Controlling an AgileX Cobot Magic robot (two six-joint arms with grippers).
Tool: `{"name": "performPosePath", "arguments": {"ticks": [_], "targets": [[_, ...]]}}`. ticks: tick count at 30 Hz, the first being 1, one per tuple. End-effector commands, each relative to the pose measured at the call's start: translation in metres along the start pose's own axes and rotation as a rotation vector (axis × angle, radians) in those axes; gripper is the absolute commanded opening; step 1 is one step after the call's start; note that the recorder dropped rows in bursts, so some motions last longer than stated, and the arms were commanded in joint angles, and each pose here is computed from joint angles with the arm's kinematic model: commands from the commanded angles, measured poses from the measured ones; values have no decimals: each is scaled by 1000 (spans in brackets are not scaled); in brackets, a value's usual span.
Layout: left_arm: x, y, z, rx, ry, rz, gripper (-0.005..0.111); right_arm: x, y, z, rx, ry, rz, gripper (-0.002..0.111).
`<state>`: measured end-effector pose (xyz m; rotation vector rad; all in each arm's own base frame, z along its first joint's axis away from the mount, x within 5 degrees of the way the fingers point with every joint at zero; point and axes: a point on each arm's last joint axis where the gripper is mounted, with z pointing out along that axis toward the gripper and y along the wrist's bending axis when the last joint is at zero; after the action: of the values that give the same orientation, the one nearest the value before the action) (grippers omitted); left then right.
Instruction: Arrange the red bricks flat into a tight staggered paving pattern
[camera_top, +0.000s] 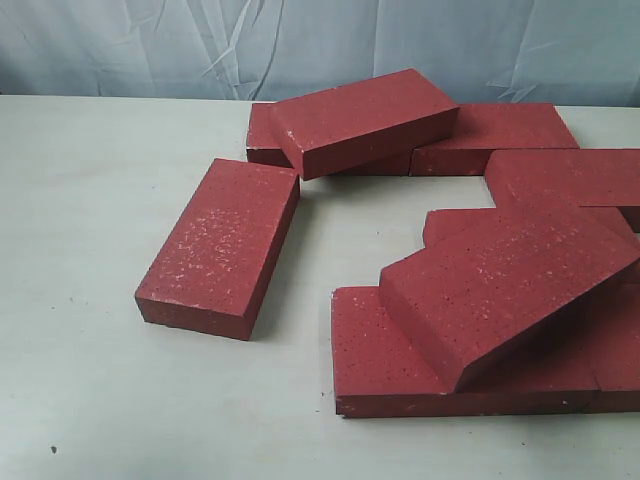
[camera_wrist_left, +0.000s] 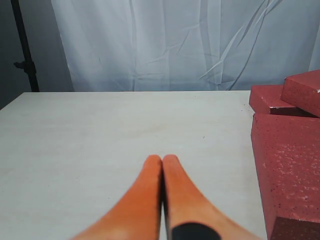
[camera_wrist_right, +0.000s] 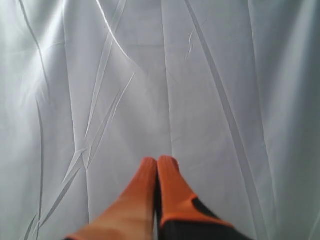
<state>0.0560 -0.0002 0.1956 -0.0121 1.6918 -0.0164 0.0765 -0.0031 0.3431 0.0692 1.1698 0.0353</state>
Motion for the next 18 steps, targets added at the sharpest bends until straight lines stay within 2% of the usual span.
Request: {"name": "performPosePath", "arguments": {"ticks": [1, 11, 18], "targets": [[1, -1, 0, 9, -8, 0, 0, 5, -1, 15, 7, 0, -17, -1], [1, -1, 0, 9, -8, 0, 0, 24, -3, 43, 11, 16, -54, -1], [1, -1, 0, 9, -8, 0, 0, 50, -5, 68, 12, 73, -170, -1]]}}
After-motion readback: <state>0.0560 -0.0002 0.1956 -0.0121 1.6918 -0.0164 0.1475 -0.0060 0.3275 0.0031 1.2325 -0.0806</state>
